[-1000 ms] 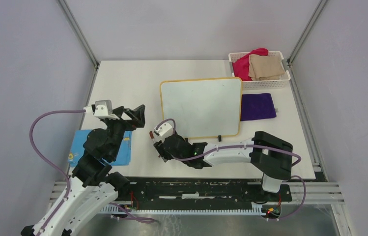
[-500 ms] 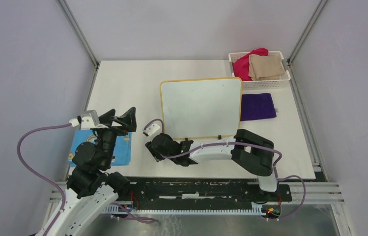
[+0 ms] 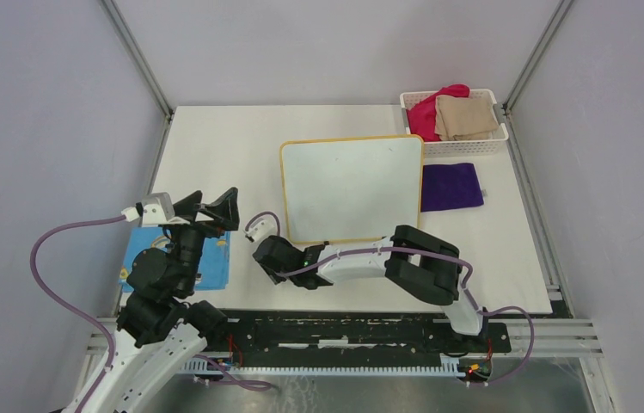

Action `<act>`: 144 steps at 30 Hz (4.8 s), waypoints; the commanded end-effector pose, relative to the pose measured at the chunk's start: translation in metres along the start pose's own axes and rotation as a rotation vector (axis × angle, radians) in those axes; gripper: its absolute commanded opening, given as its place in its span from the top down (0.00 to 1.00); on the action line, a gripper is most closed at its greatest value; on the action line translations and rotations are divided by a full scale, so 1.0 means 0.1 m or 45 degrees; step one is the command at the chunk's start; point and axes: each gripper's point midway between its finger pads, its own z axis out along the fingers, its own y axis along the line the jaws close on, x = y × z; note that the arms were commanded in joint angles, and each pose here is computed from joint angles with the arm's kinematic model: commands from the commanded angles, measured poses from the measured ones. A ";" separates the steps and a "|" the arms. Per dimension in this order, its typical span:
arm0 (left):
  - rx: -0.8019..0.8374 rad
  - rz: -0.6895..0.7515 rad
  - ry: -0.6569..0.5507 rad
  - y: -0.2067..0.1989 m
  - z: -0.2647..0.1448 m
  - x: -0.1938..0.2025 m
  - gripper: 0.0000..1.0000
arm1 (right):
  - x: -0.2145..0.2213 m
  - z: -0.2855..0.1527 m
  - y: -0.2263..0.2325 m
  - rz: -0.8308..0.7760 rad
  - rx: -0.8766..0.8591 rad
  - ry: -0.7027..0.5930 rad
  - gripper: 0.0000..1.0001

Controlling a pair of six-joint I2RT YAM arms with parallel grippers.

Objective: Write a sentence on the whiteboard
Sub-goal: Move the whiteboard marker to the center of the board, then open the whiteboard marker at the center of the board.

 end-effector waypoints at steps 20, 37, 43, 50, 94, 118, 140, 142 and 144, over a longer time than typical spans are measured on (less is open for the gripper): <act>0.023 0.079 0.018 -0.04 0.07 0.03 0.00 | 0.65 -0.78 -0.62 -0.116 0.041 0.076 0.92; 0.084 0.114 0.097 -0.16 0.15 0.20 0.00 | 1.24 -1.33 -1.10 -0.107 0.048 0.177 0.97; 0.094 0.116 0.104 -0.17 0.15 0.21 0.00 | 1.18 -1.31 -1.04 -0.093 -0.002 0.179 0.73; 0.117 0.118 0.116 -0.21 0.15 0.23 0.00 | 1.05 -1.24 -1.03 -0.124 -0.052 0.214 0.65; 0.162 0.122 0.136 -0.27 0.15 0.27 0.00 | 1.54 -0.89 -1.15 -0.156 -0.130 0.504 0.71; 0.207 0.135 0.165 -0.34 0.17 0.36 0.00 | 1.40 -1.20 -1.12 0.085 -0.173 0.141 1.00; 0.383 -0.067 0.369 -0.75 0.16 0.55 0.00 | 0.18 -1.90 -1.12 0.220 -0.255 -0.523 1.00; 0.497 -0.137 0.422 -0.94 0.08 0.57 0.00 | -0.03 -2.07 -1.10 0.205 -0.289 -0.624 1.00; 0.641 -0.209 0.465 -1.15 -0.03 0.55 0.00 | -0.21 -2.23 -1.07 0.174 -0.329 -0.709 1.00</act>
